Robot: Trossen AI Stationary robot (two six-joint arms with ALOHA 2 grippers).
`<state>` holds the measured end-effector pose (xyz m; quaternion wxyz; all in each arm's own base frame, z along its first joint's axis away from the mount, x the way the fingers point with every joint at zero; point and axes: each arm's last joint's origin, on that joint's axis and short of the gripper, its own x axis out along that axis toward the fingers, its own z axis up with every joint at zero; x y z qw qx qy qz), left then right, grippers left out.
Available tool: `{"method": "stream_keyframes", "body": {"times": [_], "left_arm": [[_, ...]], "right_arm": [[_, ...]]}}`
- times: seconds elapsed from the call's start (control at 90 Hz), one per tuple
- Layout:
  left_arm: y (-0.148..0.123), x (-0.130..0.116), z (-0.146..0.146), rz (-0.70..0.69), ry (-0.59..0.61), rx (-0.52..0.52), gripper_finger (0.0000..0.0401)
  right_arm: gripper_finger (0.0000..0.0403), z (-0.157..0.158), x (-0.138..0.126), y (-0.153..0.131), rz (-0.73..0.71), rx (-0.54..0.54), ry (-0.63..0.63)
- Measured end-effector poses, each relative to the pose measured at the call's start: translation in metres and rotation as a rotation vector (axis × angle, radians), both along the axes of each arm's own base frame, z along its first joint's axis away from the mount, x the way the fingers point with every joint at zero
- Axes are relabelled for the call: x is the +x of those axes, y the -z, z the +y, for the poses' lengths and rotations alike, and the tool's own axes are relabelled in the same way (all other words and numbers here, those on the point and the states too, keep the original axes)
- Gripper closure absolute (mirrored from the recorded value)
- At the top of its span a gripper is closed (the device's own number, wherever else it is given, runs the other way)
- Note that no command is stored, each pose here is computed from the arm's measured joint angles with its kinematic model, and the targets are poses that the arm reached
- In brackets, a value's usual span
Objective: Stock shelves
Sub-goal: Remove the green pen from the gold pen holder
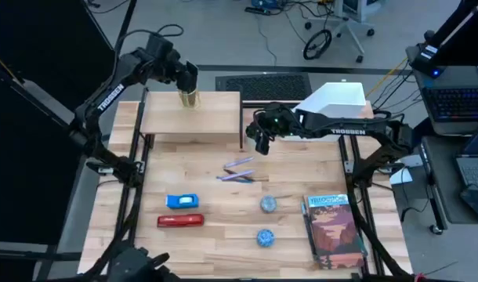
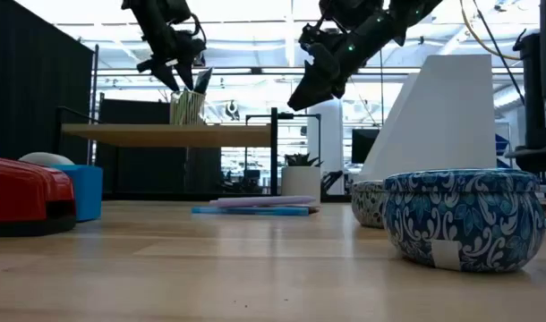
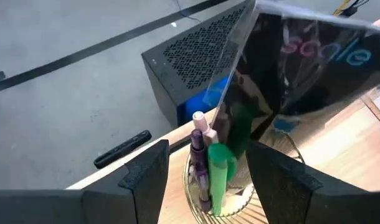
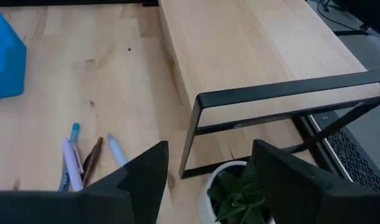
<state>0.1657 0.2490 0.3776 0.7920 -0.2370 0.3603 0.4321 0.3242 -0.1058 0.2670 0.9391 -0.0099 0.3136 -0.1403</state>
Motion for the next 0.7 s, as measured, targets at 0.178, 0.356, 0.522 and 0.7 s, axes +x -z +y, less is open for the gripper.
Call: {"method": "stream_keyframes", "body": {"times": [0.178,0.356,0.522,0.7], "left_arm": [[0.0023,0.0033,0.0002,0.006,0.009,-0.008,0.0201],[0.0032,0.0053,-0.0022,0.013,0.019,-0.019,0.0214],[0.0036,0.0048,-0.0025,0.017,0.019,-0.024,0.0270],[0.0037,0.0047,-0.0026,0.018,0.019,-0.026,0.0334]], "right_arm": [[0.0188,-0.0003,0.0001,-0.0003,-0.004,-0.002,0.001],[0.0188,-0.0005,0.0001,-0.0003,-0.005,-0.002,0.001],[0.0188,-0.0003,0.0002,-0.0003,-0.005,-0.002,0.001],[0.0188,-0.0003,0.0002,-0.0003,-0.004,-0.002,0.001]]}}
